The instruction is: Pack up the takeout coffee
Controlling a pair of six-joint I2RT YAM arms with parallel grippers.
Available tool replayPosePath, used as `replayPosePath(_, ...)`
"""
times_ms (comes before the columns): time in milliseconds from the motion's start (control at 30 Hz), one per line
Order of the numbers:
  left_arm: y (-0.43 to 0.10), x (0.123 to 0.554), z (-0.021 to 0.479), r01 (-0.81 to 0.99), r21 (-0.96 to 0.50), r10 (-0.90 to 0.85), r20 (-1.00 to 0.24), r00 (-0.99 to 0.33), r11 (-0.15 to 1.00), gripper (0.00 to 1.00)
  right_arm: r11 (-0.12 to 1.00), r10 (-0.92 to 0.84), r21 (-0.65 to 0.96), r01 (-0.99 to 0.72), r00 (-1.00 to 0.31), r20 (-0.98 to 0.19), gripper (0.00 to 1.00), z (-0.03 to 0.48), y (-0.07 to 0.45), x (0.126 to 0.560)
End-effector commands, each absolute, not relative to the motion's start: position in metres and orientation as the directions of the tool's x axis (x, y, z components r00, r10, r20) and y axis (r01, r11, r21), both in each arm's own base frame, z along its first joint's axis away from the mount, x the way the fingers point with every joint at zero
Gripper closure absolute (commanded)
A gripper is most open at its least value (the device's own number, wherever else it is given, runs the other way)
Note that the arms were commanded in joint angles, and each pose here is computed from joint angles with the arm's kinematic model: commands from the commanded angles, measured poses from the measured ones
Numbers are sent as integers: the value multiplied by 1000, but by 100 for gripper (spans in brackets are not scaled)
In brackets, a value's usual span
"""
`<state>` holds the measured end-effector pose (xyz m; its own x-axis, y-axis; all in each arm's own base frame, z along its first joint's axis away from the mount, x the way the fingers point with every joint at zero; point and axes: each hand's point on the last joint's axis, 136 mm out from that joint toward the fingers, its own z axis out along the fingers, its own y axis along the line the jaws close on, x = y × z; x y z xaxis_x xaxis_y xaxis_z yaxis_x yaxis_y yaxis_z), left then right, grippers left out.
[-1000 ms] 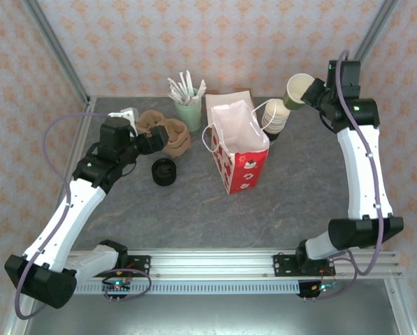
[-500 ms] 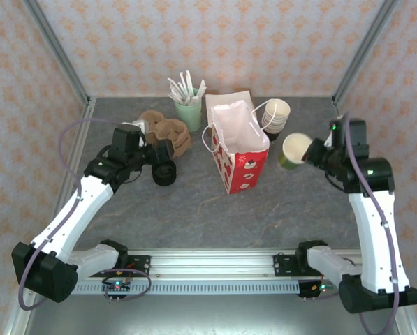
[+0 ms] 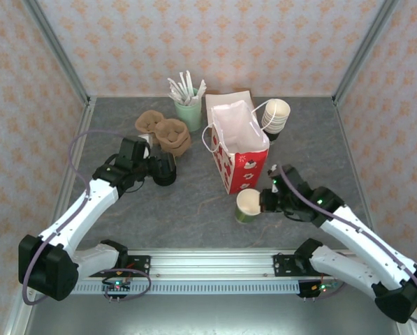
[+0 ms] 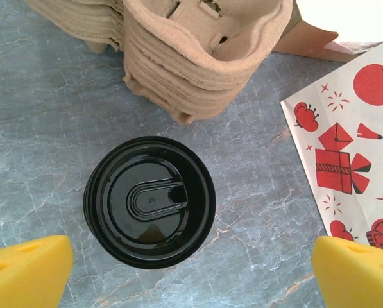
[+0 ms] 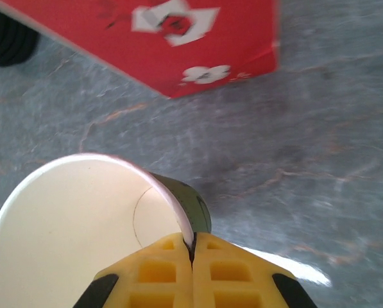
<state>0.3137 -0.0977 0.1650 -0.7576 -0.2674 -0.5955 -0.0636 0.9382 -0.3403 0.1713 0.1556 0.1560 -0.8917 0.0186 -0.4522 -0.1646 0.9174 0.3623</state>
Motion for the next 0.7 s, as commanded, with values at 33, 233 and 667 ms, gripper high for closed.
replayPosePath(33, -89, 313, 158, -108, -322, -293, -606, -740, 941, 4, 843, 61, 458, -282, -796, -602, 98, 176, 205, 187)
replayPosePath(233, -79, 311, 147, -183, -296, -328, -581, -744, 938, 4, 821, 5, 443, -360, -771, -636, 98, 171, 249, 190)
replayPosePath(667, -55, 308, 118, -303, -262, -398, -506, -765, 916, 38, 873, 10, 373, -313, -755, -656, 97, 161, 298, 217)
